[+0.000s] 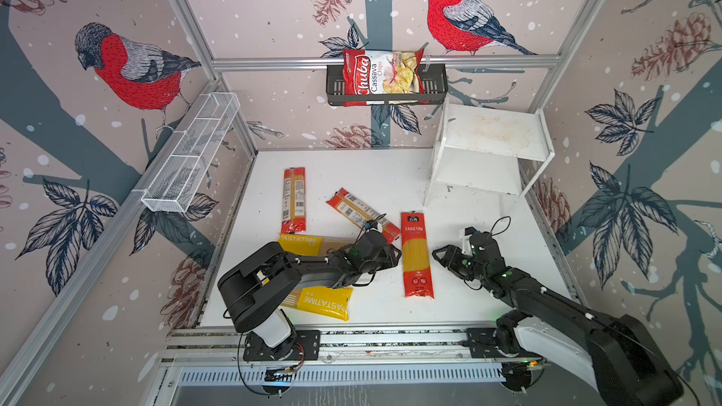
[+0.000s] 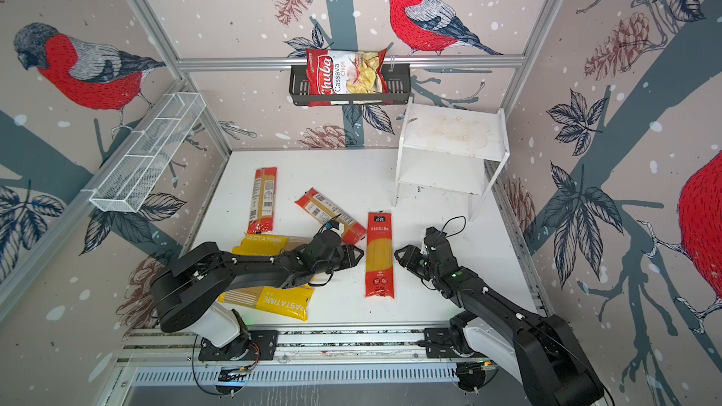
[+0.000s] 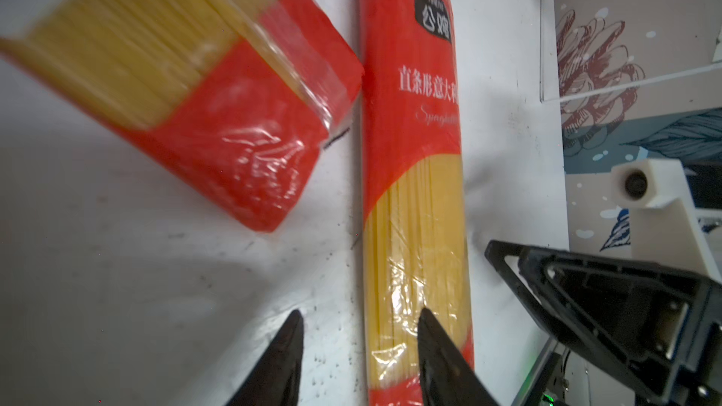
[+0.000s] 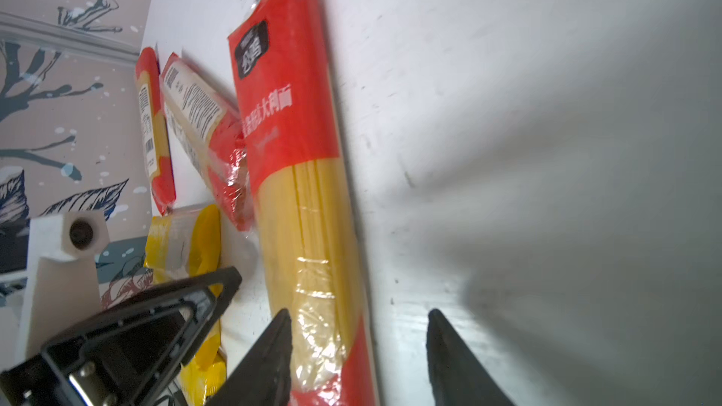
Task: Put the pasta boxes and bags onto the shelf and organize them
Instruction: 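Move both grippers toward the red spaghetti pack lying mid-table, then close both grippers on the red spaghetti pack from opposite sides, then lift the pack upright with both grippers, left gripper holding its top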
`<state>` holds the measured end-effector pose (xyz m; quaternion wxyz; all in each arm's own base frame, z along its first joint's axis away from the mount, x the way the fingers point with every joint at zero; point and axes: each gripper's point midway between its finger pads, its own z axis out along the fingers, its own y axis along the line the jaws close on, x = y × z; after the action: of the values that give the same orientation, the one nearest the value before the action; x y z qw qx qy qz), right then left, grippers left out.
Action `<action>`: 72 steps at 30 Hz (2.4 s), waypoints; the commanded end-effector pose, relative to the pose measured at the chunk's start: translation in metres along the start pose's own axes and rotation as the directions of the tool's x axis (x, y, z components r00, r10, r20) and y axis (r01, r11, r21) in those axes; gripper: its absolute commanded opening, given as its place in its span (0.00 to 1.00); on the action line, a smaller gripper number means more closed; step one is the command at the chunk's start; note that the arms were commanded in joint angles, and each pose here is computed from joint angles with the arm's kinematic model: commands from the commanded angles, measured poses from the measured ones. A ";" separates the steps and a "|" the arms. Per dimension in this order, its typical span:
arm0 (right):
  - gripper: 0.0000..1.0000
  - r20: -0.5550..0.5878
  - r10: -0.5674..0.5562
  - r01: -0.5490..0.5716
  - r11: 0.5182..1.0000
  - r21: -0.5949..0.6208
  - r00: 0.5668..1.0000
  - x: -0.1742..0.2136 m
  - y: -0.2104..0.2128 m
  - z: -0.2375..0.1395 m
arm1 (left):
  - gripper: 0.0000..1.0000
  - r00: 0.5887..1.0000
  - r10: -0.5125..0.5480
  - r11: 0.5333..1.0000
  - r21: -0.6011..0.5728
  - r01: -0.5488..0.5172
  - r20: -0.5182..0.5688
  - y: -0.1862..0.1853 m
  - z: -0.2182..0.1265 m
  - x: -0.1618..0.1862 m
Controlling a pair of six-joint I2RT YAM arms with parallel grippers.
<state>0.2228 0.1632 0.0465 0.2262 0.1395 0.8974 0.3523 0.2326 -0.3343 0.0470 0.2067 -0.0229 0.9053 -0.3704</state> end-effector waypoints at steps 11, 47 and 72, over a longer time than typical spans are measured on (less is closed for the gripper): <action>0.51 -0.036 -0.034 0.032 0.998 -0.046 0.999 0.003 0.014 0.028 | 0.44 0.999 0.017 0.996 0.089 -0.014 -0.034 -0.020 0.027 0.007; 0.04 0.022 -0.187 0.184 0.929 -0.320 0.982 0.008 0.095 0.007 | 0.28 0.997 -0.022 0.981 0.193 0.006 0.078 -0.024 -0.037 -0.036; 0.00 0.270 -0.293 0.398 0.682 -0.614 0.917 -0.028 0.246 -0.090 | 0.80 0.950 0.065 0.803 0.549 -0.232 0.306 -0.132 -0.118 -0.115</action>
<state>0.2302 0.2690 0.2349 0.3423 -0.0491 0.7684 0.5385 0.2798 -0.3214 0.2211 0.3328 0.0304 0.7549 -0.5643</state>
